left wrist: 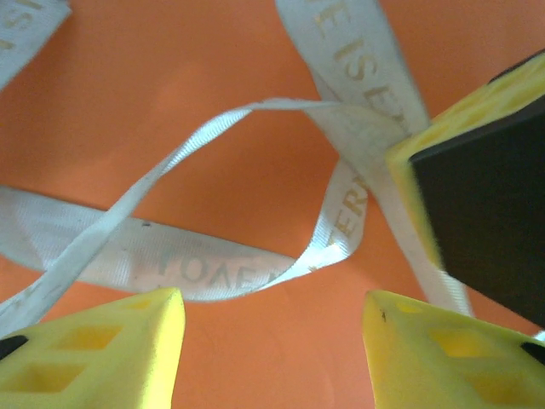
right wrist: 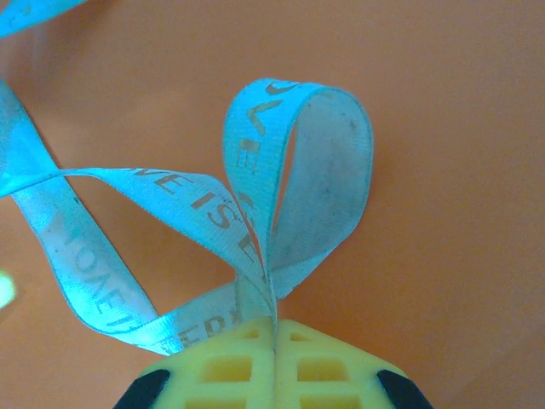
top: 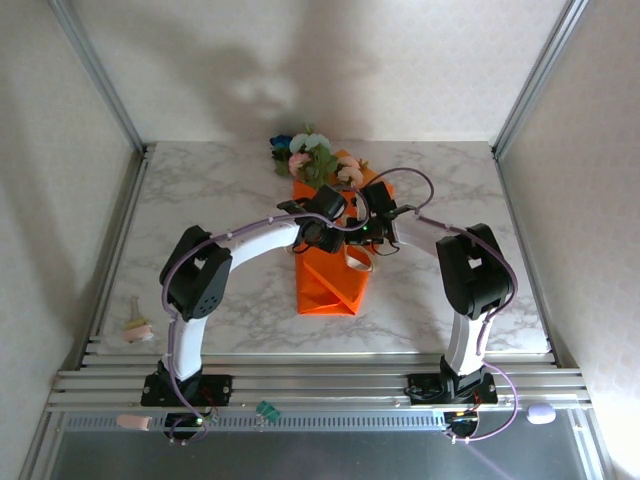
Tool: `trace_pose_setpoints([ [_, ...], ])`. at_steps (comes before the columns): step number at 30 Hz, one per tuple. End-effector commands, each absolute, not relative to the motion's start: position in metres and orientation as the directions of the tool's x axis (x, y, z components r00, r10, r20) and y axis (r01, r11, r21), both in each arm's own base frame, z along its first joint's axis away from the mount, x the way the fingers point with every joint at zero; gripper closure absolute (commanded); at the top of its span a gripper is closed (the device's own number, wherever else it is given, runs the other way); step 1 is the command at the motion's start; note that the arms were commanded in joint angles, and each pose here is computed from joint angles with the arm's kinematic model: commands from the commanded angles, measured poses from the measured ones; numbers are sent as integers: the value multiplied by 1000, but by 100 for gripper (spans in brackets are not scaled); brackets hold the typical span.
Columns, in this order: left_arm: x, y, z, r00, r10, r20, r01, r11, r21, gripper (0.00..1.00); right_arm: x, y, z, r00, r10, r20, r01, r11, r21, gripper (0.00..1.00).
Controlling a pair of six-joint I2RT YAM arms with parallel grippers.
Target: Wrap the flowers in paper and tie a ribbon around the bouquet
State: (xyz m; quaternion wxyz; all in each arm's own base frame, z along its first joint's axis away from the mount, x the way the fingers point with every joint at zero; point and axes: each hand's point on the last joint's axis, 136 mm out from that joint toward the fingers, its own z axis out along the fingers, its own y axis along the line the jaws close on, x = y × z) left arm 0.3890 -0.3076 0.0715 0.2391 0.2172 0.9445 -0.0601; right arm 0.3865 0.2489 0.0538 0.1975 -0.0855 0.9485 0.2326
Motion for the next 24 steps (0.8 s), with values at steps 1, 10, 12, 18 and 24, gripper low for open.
trace_pose_setpoints([
  [1, 388, -309, 60, -719, 516, -465, 534, 839, 105, 45, 389, 254, 56, -921, -47, -387, -233, 862, 450, 98],
  [10, 401, -311, 47, -663, 577, -477, 556, 806, 201, 44, 389, 255, 56, -931, -40, -363, -222, 852, 475, 98],
  [12, 401, -316, 44, -656, 588, -473, 571, 796, 199, 43, 388, 255, 55, -934, -41, -355, -218, 852, 476, 98],
  [18, 400, -320, 28, -654, 608, -449, 590, 782, 200, 52, 390, 256, 57, -934, -32, -355, -213, 849, 483, 98],
  [24, 401, -327, 37, -665, 575, -477, 558, 807, 194, 100, 391, 253, 61, -933, -15, -359, -197, 857, 477, 97],
])
